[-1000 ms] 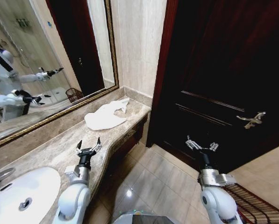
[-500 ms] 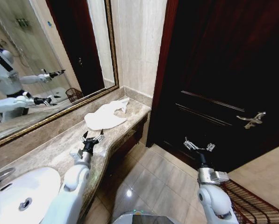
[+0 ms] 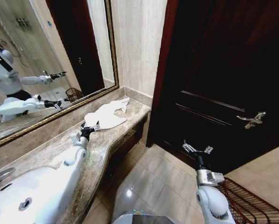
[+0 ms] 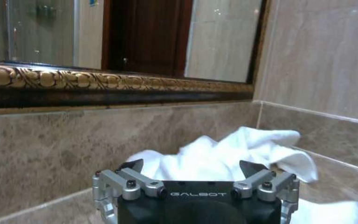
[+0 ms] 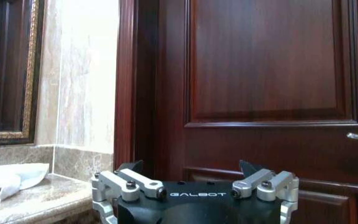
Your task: Discard the used towel into the hamper.
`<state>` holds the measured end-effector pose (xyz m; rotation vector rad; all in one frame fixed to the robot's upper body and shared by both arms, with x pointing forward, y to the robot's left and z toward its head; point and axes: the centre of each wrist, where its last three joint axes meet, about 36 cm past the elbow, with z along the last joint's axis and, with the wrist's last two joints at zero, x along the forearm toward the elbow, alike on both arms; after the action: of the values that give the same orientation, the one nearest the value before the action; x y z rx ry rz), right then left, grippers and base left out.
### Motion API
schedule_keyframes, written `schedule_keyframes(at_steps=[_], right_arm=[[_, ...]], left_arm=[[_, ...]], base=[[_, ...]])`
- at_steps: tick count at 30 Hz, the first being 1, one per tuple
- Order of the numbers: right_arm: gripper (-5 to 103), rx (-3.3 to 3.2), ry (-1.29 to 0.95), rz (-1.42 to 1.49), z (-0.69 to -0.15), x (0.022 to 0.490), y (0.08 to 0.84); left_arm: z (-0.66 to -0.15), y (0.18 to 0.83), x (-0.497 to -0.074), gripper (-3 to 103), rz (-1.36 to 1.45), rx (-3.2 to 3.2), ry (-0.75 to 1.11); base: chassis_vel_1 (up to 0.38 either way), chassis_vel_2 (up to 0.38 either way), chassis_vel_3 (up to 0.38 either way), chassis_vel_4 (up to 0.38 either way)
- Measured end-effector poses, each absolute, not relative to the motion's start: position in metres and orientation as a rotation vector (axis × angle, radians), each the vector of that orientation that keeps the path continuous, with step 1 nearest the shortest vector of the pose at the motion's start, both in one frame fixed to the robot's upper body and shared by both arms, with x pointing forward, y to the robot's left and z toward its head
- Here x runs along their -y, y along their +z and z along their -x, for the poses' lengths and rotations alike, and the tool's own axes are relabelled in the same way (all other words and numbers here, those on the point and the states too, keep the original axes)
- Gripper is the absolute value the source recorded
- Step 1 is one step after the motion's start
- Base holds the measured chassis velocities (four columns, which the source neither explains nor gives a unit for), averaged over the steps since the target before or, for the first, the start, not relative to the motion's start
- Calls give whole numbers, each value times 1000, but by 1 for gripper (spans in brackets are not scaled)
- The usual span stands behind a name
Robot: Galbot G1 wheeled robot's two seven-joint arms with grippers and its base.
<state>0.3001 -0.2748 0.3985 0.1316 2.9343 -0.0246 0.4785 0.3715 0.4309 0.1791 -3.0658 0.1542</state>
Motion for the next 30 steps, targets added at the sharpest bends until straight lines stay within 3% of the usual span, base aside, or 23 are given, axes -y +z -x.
schedule_keyframes(at_steps=[4, 23, 30], right_arm=[[100, -2936, -27, -135, -302, 275, 397], [100, -2943, -34, -174, -297, 282, 388], [100, -2945, -29, -175, -296, 281, 387]], left_arm=[[-493, 431, -377, 103, -166, 3057, 159], [-547, 411, -367, 94, -129, 2986, 190], [-550, 410, -367, 74, -132, 2991, 198]], base=[[0, 0, 0, 0], [0, 0, 0, 0], [0, 0, 0, 0]])
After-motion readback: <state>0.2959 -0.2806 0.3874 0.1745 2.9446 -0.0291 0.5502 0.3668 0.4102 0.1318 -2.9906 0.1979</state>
